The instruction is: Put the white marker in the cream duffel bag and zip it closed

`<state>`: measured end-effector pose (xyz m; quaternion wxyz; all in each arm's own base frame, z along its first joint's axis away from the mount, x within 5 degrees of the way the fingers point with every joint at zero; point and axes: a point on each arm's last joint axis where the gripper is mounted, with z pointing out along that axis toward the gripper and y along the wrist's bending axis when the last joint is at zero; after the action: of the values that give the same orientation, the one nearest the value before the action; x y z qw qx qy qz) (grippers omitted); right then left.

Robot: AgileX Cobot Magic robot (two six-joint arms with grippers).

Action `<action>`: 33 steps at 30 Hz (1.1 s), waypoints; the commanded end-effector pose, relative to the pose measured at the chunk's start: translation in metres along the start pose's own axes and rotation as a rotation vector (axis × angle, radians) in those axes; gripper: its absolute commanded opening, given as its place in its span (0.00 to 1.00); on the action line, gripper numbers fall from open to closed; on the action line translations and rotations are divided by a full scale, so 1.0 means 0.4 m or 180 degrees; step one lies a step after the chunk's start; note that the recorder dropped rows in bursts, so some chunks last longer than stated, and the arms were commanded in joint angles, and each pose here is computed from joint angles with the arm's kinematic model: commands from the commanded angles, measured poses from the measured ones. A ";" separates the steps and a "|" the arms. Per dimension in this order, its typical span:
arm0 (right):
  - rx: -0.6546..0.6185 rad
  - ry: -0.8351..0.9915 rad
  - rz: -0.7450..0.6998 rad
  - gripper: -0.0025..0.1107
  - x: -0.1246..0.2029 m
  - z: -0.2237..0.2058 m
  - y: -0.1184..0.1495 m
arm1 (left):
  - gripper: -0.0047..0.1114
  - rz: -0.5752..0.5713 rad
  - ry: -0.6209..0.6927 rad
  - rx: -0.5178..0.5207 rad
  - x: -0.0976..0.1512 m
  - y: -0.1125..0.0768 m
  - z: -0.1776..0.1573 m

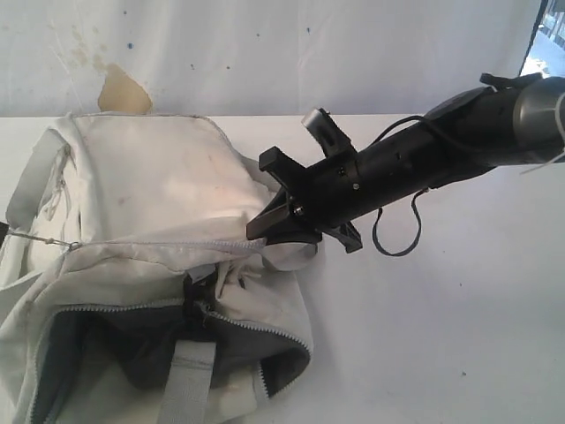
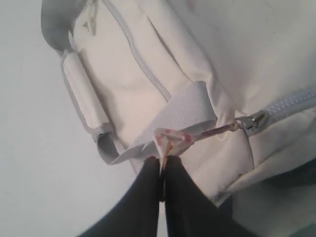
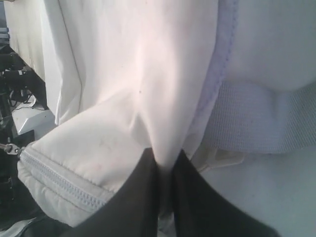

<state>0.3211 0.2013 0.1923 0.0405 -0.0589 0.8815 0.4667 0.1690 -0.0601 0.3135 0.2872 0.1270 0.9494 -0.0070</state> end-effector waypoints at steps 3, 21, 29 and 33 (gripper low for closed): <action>0.0109 -0.0130 -0.0036 0.22 -0.015 -0.020 -0.019 | 0.17 0.0392 0.0291 0.0353 0.023 -0.022 -0.012; -0.0155 0.0287 -0.0364 0.48 0.007 -0.040 0.028 | 0.59 -0.0103 -0.0249 0.0702 -0.035 -0.054 0.016; 0.1003 0.0606 -0.0617 0.48 0.001 -0.103 0.021 | 0.50 -0.0498 -0.0149 0.0494 -0.105 -0.011 0.075; 0.1611 0.0676 -0.0684 0.47 -0.007 -0.131 -0.010 | 0.46 -0.0750 -0.0145 0.0316 -0.150 0.050 0.078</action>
<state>0.3204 0.1687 0.2168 0.0063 -0.1869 0.9438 0.2727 0.2276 -0.0693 0.3134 0.2953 0.0594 0.9486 -0.0975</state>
